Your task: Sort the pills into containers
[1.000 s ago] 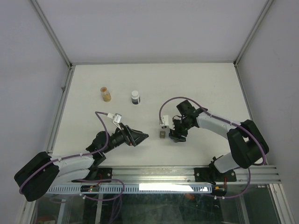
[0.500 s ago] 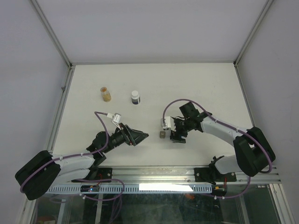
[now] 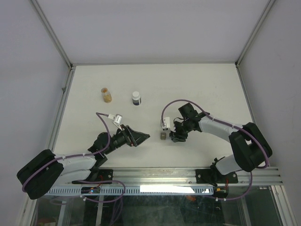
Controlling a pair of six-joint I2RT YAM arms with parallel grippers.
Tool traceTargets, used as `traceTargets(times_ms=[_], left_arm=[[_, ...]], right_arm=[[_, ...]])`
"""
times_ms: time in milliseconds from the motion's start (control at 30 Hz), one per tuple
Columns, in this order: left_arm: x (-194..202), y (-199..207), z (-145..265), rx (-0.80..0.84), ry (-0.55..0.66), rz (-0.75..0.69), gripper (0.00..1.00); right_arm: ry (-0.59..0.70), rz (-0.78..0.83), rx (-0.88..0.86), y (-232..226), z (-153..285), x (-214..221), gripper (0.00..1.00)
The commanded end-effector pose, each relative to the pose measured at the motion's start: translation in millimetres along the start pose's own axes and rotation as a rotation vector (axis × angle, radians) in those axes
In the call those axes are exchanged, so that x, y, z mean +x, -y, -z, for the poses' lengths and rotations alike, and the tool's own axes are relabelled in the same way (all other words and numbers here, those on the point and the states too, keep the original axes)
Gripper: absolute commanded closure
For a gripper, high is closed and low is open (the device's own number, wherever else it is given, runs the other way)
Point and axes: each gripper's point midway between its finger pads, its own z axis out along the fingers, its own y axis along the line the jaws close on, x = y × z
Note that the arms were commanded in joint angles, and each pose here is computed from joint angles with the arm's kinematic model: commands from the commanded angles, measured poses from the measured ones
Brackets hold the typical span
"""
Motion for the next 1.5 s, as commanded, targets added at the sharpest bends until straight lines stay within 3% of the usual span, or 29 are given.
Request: traceTargets(times_ms=[0,167,433,600,967,1300,1467], left_arm=[[-6,3,-3,0.005,0.035,0.04,0.14],[-1,-2,-11,-0.015,0.006,0.103,0.19],[10,11,-35,0.085,-0.068,0.179,0.06],[12,19,-48,0.155,-0.083,0.234,0.06],[26,21,-69,0.179,-0.13,0.309,0.29],[36,14,-81,0.114,-0.156,0.289,0.59],[37,12,-80,0.086,-0.165,0.265,0.84]], right_arm=[[0.064,0.023,0.041,15,9,-27,0.66],[0.143,0.047,0.043,11,24,-49,0.81],[0.292,0.089,0.013,-4,51,-88,0.83],[0.302,0.091,0.005,-7,53,-91,0.84],[0.298,0.121,-0.001,-12,49,-92,0.84],[0.26,0.153,0.029,-11,43,-91,0.84],[0.265,0.149,0.033,-11,44,-93,0.84]])
